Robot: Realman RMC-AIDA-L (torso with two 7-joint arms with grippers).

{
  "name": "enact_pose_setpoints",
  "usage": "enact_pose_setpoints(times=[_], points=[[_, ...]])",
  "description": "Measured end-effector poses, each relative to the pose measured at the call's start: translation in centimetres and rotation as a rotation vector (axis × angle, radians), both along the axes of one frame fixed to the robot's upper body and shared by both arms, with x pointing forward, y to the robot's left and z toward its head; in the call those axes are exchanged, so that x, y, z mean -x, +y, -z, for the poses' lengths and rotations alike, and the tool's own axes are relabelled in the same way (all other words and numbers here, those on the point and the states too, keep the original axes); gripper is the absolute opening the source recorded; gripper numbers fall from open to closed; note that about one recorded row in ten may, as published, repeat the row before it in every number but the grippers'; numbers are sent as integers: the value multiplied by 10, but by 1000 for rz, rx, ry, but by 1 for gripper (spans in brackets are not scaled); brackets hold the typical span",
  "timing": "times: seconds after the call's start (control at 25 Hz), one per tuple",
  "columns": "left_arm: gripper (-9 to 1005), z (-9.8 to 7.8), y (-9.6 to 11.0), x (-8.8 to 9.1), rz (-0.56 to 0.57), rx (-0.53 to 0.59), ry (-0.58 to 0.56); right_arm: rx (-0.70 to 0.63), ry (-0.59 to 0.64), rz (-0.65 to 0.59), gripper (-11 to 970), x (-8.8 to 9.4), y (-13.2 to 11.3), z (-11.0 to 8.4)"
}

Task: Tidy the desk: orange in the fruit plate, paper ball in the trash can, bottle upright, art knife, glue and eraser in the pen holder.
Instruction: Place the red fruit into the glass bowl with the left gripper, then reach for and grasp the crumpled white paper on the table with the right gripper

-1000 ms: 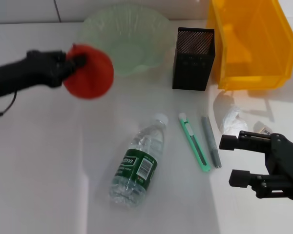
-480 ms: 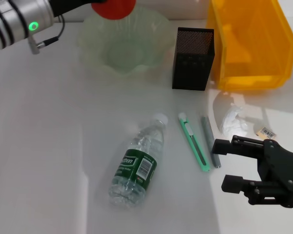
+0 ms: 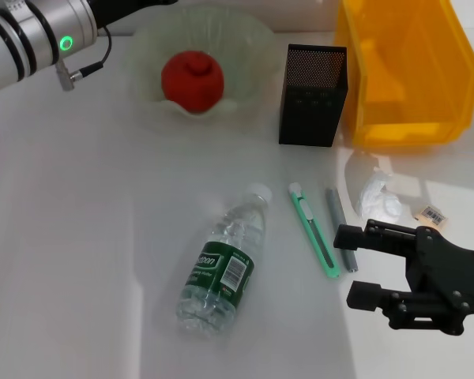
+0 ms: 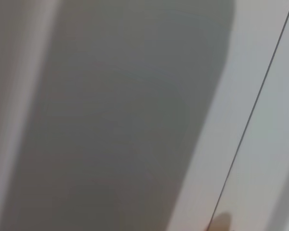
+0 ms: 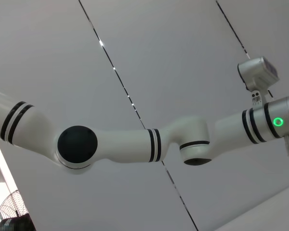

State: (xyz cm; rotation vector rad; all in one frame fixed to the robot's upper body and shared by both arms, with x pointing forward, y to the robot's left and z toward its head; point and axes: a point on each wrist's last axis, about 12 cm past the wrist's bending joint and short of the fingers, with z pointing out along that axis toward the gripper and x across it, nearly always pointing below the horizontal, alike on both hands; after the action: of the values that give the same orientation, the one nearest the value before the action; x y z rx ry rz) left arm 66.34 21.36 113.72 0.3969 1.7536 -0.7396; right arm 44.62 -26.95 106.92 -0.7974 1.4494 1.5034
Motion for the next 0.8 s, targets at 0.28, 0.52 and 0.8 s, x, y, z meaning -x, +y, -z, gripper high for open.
enact_pose_setpoints(times=[0.28, 0.52, 0.8], points=[[661, 6, 19, 37, 163, 107, -30, -4, -3, -13, 732, -6, 3, -3], [776, 22, 53, 96, 445, -12, -61, 161, 57, -38, 730, -24, -35, -42], [834, 38, 72, 131, 597, -97, 4, 682, 173, 104, 727, -41, -57, -137]])
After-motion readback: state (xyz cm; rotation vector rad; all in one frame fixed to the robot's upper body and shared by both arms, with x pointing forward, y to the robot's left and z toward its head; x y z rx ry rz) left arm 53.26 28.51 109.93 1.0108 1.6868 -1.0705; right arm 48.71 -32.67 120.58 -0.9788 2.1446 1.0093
